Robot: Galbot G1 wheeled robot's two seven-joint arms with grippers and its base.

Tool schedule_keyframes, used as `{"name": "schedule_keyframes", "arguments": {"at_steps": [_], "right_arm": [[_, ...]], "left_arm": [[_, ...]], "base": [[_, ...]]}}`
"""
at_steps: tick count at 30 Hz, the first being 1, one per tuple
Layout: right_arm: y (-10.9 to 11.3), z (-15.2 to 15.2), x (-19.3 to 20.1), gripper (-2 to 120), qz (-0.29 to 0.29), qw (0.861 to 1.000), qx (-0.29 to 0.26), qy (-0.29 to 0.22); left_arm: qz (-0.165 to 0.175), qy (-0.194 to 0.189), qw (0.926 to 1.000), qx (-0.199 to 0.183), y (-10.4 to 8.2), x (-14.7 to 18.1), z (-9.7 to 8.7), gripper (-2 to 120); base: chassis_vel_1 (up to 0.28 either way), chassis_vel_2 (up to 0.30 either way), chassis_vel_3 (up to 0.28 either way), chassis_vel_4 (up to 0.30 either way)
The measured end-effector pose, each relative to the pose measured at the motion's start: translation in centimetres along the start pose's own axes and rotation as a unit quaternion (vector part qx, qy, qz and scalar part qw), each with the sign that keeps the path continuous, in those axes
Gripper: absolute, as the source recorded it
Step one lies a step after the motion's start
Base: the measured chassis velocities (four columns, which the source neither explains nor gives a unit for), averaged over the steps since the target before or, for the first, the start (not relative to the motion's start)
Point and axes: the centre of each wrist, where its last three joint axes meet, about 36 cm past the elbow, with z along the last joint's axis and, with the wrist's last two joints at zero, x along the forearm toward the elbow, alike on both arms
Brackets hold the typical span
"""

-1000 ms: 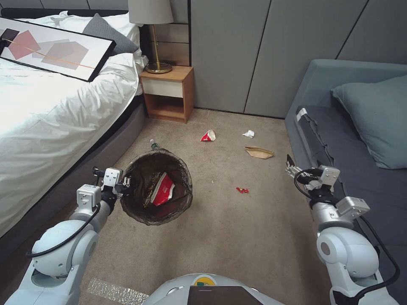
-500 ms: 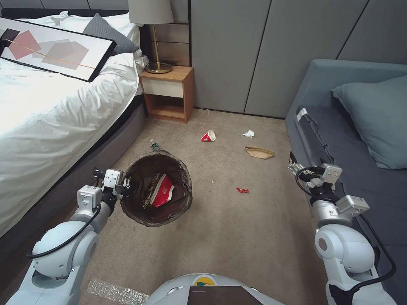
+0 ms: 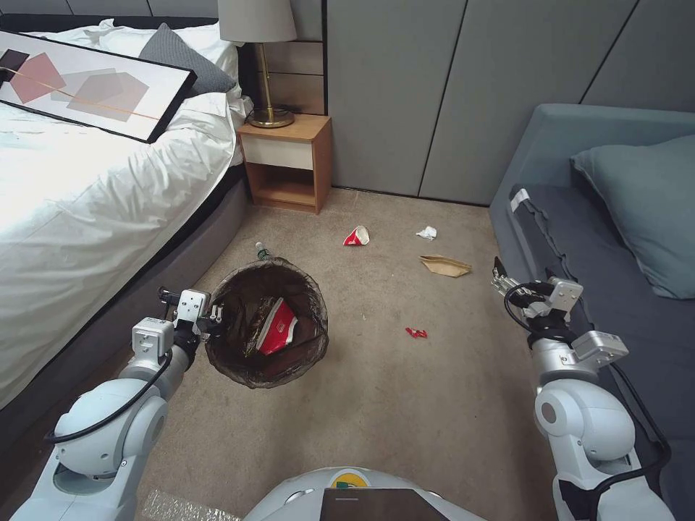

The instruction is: Pick up the trash bin, then pick up the garbage from the floor and place it into the trash bin.

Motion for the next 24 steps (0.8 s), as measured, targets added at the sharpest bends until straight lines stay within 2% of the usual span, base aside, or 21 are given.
{"name": "schedule_keyframes", "arguments": {"at_steps": [24], "right_arm": [[-0.24,0.49,-0.45,100,-0.001,1.0,0.0,0.0]], "left_arm": [[0.001,0.0,1.0,-0.004,0.02,0.02,-0.03,0]], "base": [[-0.06,0.056,0.062,-0.062]]}}
